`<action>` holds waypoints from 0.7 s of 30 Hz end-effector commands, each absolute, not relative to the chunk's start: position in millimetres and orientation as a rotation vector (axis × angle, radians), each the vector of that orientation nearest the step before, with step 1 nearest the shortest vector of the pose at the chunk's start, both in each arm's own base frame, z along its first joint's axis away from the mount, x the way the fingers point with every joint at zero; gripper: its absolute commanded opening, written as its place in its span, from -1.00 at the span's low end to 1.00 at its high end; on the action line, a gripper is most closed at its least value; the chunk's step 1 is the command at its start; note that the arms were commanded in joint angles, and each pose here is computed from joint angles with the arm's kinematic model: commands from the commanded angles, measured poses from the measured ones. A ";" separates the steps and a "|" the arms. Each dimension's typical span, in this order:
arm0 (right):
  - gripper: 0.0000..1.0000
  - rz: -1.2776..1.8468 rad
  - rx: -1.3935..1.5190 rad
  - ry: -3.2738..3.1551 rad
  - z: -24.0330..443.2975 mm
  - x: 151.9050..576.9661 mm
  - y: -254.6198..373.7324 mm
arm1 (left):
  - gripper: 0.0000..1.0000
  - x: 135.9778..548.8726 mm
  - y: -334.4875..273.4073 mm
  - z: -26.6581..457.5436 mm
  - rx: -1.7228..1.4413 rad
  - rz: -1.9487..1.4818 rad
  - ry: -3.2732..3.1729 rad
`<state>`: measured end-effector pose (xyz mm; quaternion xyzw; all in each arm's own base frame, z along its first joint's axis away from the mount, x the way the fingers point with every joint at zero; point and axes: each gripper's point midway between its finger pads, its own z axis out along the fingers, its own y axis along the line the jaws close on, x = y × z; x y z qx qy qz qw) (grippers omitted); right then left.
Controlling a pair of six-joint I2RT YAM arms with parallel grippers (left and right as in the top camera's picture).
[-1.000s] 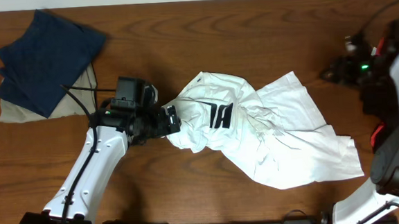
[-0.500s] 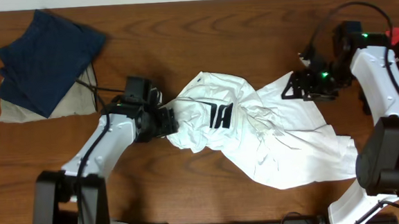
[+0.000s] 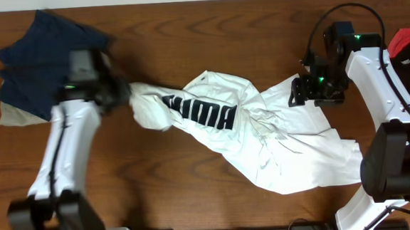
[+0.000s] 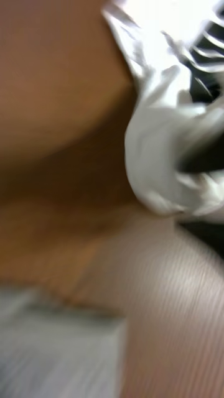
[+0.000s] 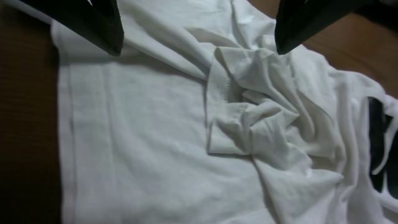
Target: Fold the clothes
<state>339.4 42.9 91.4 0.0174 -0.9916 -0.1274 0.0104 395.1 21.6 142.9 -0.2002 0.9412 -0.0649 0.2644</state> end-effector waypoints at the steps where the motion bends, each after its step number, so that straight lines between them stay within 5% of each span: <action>1: 0.53 -0.361 0.034 -3.096 90.6 337.8 41.5 | 0.38 391.9 44.4 166.0 -0.593 -0.106 2.486; 3: 0.54 -0.361 0.035 -3.096 90.6 337.7 41.5 | 0.91 381.3 44.8 158.6 -0.611 -0.098 2.535; 4: 0.55 -0.361 0.035 -3.095 90.6 337.5 41.5 | 1.00 374.6 43.1 153.1 -0.624 -0.100 2.569; 11: 0.57 -0.360 0.035 -3.094 90.5 337.4 41.5 | 1.00 336.3 -23.8 115.2 -0.600 -0.427 2.821; 18: 0.61 -0.360 0.033 -3.089 90.5 336.1 41.5 | 0.37 306.5 -82.7 76.6 -0.412 -0.508 2.993; 21: 0.60 -0.360 0.021 -3.088 90.6 336.1 41.8 | 0.36 302.0 -111.9 67.8 -0.288 -0.566 3.008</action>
